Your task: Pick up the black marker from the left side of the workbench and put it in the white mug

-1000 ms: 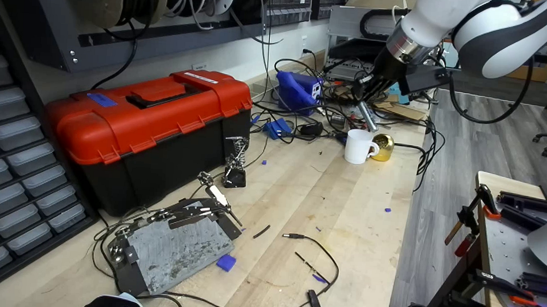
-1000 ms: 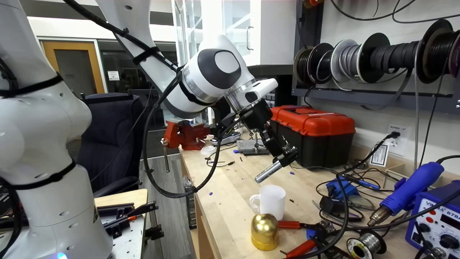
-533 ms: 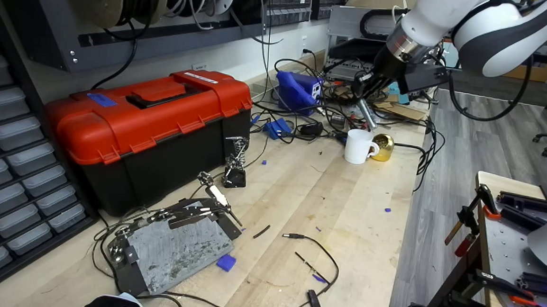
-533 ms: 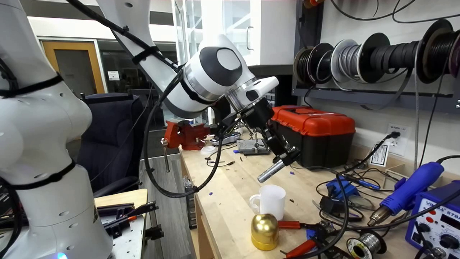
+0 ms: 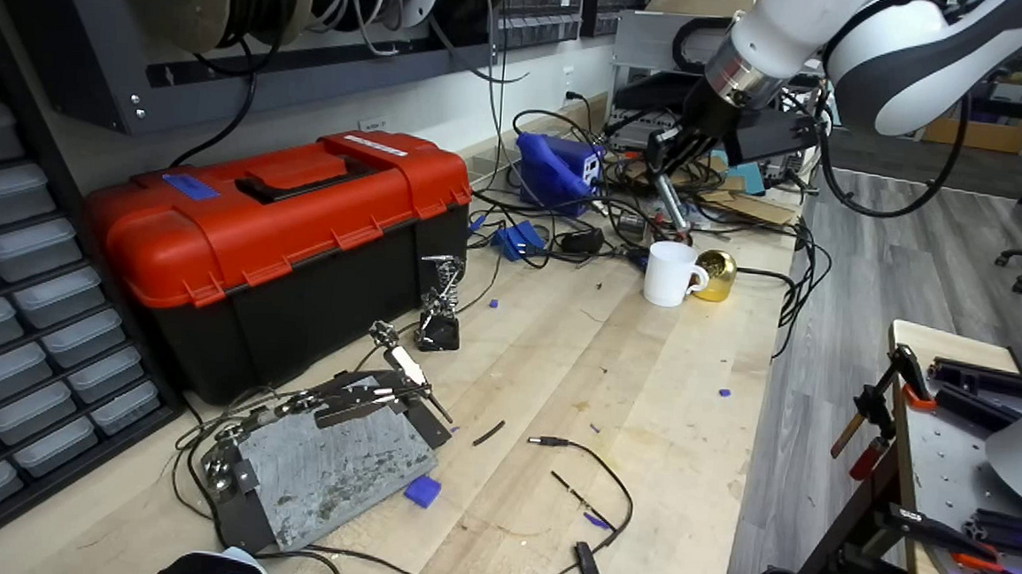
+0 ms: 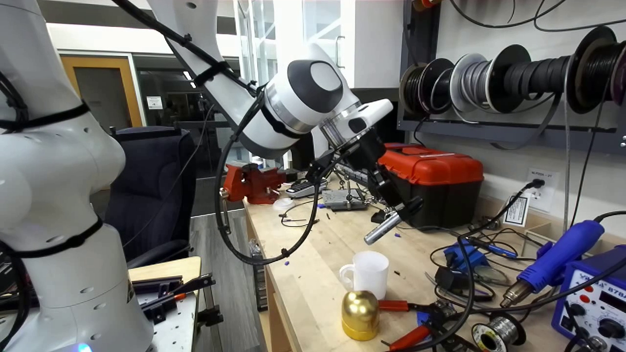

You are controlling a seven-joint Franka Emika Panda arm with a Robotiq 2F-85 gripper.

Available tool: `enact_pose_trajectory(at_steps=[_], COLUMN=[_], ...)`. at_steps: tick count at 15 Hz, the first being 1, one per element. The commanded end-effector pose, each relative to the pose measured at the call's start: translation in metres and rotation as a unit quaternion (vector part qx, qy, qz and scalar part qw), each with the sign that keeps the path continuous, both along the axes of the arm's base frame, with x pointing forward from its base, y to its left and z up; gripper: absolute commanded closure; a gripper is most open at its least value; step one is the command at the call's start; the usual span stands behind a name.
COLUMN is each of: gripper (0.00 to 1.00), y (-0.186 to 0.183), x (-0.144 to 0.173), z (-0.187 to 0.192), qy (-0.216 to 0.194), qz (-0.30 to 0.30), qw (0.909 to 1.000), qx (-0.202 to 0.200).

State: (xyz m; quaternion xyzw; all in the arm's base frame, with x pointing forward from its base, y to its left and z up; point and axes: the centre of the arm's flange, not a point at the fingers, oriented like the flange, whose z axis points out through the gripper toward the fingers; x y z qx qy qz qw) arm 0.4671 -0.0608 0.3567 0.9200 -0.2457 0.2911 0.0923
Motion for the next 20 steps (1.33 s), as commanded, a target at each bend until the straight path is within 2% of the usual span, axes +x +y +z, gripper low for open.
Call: enact_pose_trajectory(at_steps=[1, 20], gripper=[0.95, 0.95], y=[-0.004, 0.010], x=[0.014, 0.011], z=[0.000, -0.042], qy=[0.000, 0.008], qz=[-0.005, -0.003], qw=[0.9999, 0.9999], qx=[-0.011, -0.009])
